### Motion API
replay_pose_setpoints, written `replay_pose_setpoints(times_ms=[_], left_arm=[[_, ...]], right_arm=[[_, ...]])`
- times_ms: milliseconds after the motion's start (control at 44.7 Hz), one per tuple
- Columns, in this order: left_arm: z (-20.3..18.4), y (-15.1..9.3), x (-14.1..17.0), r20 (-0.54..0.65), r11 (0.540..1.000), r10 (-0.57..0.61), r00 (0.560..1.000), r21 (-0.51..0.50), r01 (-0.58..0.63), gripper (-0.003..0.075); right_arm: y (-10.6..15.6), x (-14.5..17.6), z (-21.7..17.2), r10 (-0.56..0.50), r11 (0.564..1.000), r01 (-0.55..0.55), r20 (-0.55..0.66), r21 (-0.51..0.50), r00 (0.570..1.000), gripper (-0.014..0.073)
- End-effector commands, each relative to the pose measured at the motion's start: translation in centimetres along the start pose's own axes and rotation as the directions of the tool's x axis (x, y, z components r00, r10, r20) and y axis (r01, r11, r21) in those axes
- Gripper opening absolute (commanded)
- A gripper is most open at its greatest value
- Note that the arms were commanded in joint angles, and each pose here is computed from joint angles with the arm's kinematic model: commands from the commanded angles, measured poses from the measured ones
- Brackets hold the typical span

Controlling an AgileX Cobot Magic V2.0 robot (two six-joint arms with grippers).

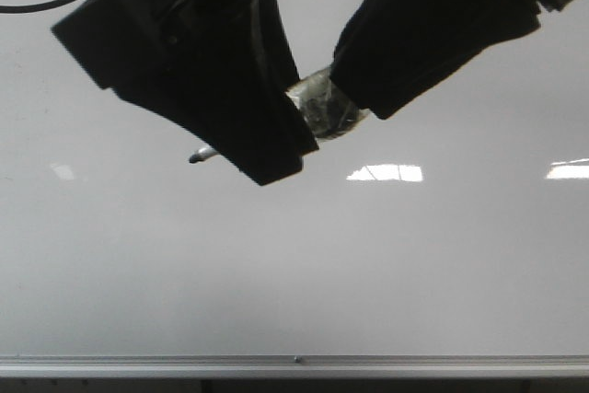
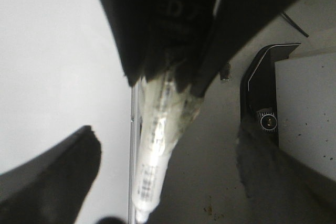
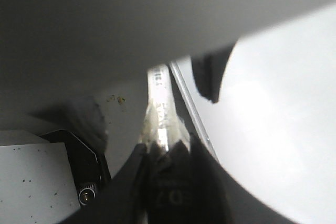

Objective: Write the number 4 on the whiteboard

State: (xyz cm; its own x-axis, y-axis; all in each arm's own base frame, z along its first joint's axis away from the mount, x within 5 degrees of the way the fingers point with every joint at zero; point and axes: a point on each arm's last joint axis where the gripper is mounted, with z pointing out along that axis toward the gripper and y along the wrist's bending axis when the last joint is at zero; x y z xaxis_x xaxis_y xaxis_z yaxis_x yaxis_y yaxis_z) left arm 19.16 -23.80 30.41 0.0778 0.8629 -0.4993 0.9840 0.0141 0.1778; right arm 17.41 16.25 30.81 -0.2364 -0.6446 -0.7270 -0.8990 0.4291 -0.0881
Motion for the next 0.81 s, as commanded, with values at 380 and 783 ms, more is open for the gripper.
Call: replay_pose_setpoints(times_ms=[380, 783], left_arm=[[-2.1, 0.1, -1.4, 0.102, 0.998, -0.01, 0.995, -0.062, 0.016, 0.0423], [-2.1, 0.1, -1.4, 0.102, 0.998, -0.01, 0.995, -0.062, 0.016, -0.002]], right_arm=[[-1.5, 4.8, -8.0, 0.251, 0.904, -0.307, 0.212, 0.298, 0.945, -0.0069], [-0.2, 8.6, -11.6, 0.337, 0.711, -0.535, 0.447, 0.456, 0.829, -0.0069]])
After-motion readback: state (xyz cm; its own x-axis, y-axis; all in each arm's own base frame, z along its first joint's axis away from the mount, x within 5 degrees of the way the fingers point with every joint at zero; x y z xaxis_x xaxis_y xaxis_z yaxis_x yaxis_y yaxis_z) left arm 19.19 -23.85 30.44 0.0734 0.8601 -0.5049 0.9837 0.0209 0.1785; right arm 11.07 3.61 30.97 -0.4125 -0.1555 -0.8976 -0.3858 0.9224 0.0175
